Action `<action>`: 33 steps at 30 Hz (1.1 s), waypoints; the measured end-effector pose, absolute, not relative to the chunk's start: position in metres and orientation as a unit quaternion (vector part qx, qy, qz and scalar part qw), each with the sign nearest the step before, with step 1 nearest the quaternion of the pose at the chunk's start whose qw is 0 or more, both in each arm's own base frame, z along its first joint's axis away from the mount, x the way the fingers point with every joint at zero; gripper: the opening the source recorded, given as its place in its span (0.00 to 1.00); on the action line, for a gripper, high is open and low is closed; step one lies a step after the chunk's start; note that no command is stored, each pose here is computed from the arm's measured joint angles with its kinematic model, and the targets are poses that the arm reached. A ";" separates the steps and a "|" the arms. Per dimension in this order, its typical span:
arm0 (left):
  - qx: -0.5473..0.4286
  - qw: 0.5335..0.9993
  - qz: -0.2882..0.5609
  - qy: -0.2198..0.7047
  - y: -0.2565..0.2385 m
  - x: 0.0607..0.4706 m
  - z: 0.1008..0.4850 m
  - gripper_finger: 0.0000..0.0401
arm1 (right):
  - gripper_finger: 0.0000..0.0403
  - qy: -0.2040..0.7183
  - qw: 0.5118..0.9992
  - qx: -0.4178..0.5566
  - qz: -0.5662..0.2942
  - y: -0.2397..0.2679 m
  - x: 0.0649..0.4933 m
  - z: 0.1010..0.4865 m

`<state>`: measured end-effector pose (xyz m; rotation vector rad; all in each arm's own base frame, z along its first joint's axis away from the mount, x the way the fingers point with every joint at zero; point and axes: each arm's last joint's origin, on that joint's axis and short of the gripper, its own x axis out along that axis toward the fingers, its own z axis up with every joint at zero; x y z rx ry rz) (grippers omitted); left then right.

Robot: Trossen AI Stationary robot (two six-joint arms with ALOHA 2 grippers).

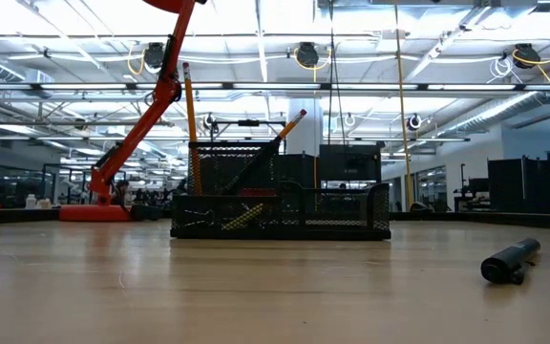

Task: Pick and place office supplies into organizer
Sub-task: Put the scissors into the top left section of the desk organizer

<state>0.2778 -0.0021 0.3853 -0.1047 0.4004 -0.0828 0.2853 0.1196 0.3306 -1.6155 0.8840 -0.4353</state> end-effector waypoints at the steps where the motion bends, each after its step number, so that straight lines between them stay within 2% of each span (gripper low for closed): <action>1: -0.053 0.977 -0.045 0.199 -0.002 0.278 0.386 0.43 | 0.04 0.379 0.582 -0.695 -0.184 0.119 0.286 0.328; 11: -0.073 0.971 -0.032 0.227 0.006 0.283 0.377 0.43 | 0.04 0.390 0.533 -0.729 -0.180 0.090 0.304 0.290; 18: -0.074 0.958 0.044 0.272 0.031 0.296 0.357 0.43 | 0.04 0.371 0.515 -0.743 -0.213 0.066 0.312 0.281; 23: -0.089 0.950 0.033 0.297 0.042 0.306 0.344 0.43 | 0.04 0.337 0.506 -0.762 -0.225 0.056 0.312 0.279; 33: -0.092 0.946 0.025 0.310 0.054 0.308 0.337 0.43 | 0.04 0.359 0.482 -0.773 -0.203 0.036 0.311 0.262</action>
